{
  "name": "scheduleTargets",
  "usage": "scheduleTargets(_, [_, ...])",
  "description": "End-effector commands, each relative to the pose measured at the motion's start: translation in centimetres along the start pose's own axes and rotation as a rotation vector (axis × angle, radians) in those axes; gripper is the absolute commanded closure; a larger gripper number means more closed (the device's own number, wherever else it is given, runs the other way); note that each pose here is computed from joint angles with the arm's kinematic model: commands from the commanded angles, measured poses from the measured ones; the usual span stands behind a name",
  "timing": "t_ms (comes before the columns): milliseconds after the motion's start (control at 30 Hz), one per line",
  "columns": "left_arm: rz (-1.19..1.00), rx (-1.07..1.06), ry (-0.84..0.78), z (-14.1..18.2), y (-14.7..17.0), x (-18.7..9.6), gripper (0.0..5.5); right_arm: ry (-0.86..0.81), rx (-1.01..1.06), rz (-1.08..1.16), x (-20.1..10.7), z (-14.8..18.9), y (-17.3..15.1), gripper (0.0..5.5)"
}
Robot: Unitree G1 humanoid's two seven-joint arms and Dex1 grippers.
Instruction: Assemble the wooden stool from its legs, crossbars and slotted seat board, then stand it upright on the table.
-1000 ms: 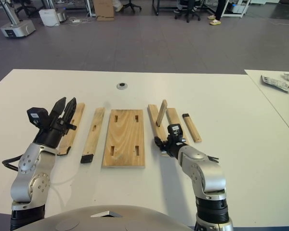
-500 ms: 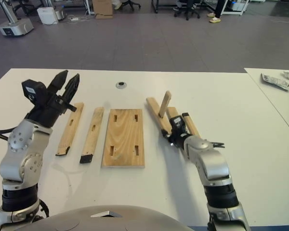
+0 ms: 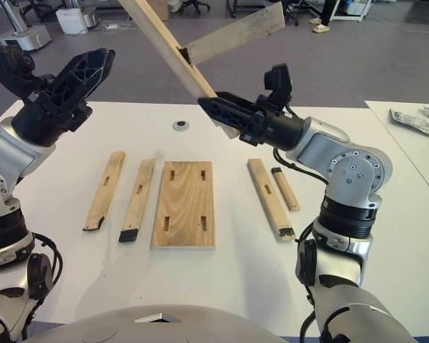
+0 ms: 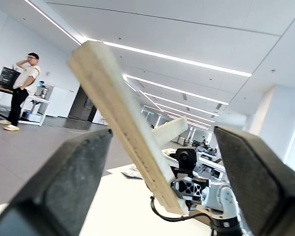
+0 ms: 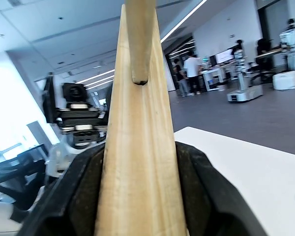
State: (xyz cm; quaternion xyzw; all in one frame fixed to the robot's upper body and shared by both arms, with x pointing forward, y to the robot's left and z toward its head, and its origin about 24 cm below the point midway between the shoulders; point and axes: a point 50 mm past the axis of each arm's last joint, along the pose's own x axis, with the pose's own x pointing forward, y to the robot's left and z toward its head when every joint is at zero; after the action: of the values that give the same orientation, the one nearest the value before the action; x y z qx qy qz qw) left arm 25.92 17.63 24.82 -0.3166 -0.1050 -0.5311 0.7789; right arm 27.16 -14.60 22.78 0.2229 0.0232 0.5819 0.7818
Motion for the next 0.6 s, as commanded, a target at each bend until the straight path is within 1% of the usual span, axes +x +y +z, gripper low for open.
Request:
scheduleTargets(33, [0.013,0.001,0.028,0.2,0.2,0.1,1.59,0.009,0.009,0.035,0.4,0.2,0.6,3.43])
scheduleTargets(100, [0.046,0.006,0.019,0.1,0.6,-0.4,1.59,0.014,0.017,0.017,0.4,0.0,0.4,3.43])
scheduleTargets(167, [0.102,0.019,-0.004,-0.1,1.0,-1.3,1.59,0.03,0.014,-0.075,-0.3,-0.5,-0.6,3.43])
scheduleTargets(233, [0.179,0.03,-0.025,-0.8,1.2,-2.7,1.59,0.071,0.029,-0.243,-2.1,-2.1,-2.6,3.43])
scheduleTargets(300, [0.252,0.044,-0.021,-2.0,1.2,-4.3,1.59,0.138,0.041,-0.357,-4.1,-3.9,-3.7,3.43])
scheduleTargets(400, [0.333,0.06,-0.03,-3.1,0.8,-6.0,1.59,0.24,0.054,-0.467,-6.8,-5.8,-4.5,3.43])
scheduleTargets(500, [0.412,0.078,-0.085,-3.8,0.2,-7.4,1.59,0.351,0.055,-0.611,-9.5,-7.7,-5.0,3.43])
scheduleTargets(600, [0.469,0.087,-0.124,-5.0,-0.7,-8.2,1.59,0.469,0.052,-0.746,-11.0,-11.2,-4.8,3.43])
